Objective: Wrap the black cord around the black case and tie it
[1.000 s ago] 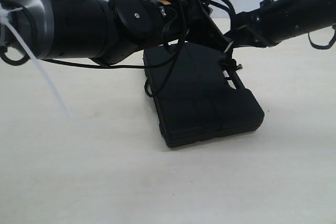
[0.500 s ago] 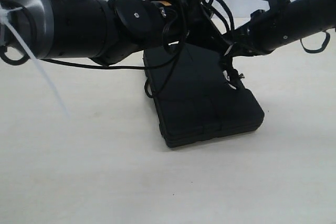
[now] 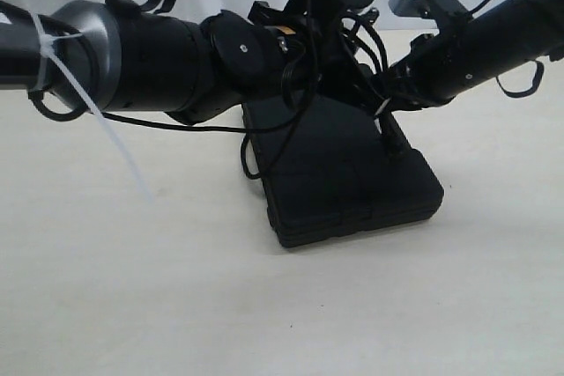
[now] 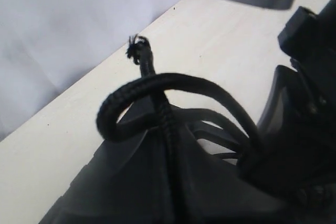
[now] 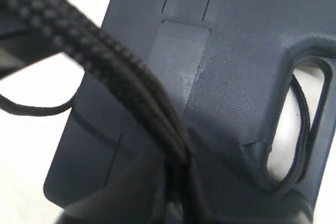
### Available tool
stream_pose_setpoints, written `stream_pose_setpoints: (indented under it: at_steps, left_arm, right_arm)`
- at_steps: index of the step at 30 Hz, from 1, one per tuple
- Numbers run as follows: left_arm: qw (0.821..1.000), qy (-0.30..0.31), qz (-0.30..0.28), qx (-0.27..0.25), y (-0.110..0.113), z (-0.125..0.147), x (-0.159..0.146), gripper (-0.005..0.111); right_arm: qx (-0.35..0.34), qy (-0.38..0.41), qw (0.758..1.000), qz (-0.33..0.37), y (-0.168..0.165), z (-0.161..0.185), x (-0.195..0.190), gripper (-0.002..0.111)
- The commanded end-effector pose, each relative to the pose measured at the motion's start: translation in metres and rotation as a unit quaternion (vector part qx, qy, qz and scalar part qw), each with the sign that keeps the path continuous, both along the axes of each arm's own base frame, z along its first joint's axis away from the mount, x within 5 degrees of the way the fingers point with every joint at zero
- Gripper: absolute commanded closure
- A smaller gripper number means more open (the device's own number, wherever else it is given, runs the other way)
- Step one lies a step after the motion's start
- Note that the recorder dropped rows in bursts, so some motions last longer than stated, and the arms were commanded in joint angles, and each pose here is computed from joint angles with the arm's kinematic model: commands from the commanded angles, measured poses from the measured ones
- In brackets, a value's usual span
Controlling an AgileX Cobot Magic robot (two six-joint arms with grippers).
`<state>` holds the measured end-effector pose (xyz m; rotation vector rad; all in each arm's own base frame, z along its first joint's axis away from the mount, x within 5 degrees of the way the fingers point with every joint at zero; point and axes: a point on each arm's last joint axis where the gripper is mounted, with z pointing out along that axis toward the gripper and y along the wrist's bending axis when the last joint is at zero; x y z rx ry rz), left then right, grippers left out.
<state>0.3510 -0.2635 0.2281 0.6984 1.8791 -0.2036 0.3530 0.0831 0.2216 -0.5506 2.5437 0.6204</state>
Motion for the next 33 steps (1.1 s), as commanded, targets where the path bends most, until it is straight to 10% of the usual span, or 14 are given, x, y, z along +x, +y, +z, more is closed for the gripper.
stream_pose_setpoints:
  at_steps: [1,18,25,29,33]
  left_arm:
    - [1.0,-0.021,0.007,0.009,0.001,0.001,0.002,0.107]
    - [0.998,-0.057,0.013,0.023,0.003,0.005,0.005,0.107]
    - [0.997,-0.067,0.012,0.033,0.004,0.006,0.006,0.107]
    - [0.995,-0.078,-0.025,0.064,0.0,0.005,0.004,0.107]
    - [0.986,-0.106,-0.066,0.107,-0.002,0.005,0.002,0.107]
  right_arm:
    - [-0.003,-0.008,1.0,0.027,0.003,0.002,-0.002,0.085]
    - [-0.019,-0.059,0.996,0.068,0.002,0.022,-0.009,0.028]
    - [-0.079,-0.095,0.985,0.119,-0.007,0.053,-0.031,0.024]
    - [-0.353,-0.255,0.874,0.216,-0.041,0.082,-0.029,0.024]
    - [-0.422,-0.335,0.784,0.31,-0.037,0.057,0.005,0.024]
